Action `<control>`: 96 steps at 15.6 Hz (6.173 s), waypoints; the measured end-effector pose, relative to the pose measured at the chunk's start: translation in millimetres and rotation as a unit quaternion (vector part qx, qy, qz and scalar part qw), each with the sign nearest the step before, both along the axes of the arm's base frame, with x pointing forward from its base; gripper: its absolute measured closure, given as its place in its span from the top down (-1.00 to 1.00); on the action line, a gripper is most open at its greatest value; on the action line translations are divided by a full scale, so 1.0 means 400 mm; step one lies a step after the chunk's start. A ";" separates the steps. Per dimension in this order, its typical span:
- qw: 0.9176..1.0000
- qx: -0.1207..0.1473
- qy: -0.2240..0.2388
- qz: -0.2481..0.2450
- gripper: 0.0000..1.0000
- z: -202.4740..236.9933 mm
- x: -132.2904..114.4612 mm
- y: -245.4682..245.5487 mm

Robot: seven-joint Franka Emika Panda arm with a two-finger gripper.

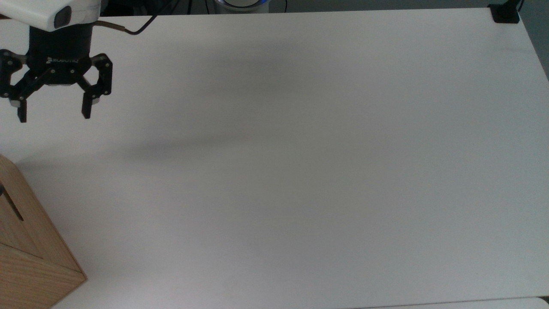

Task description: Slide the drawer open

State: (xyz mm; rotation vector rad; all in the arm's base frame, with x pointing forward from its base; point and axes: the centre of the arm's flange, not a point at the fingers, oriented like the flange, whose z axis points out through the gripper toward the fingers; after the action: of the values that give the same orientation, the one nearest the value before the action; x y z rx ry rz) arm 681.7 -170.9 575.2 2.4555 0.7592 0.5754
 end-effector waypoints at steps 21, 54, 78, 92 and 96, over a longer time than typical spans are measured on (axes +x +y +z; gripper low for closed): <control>0.984 -0.157 -0.070 0.038 -0.64 -0.179 0.055 -0.234; 0.989 -0.130 -0.065 0.033 -0.44 -0.126 -0.034 -0.201; 0.989 -0.134 -0.055 0.035 -0.67 -0.169 -0.005 -0.205; 0.996 -0.056 -0.004 0.068 -0.68 -0.085 -0.180 0.046; 0.996 -0.048 0.002 0.079 -0.92 -0.014 -0.205 0.113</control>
State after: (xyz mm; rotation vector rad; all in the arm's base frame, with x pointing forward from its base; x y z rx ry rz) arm 599.5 -125.6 569.5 2.3236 0.9672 0.5781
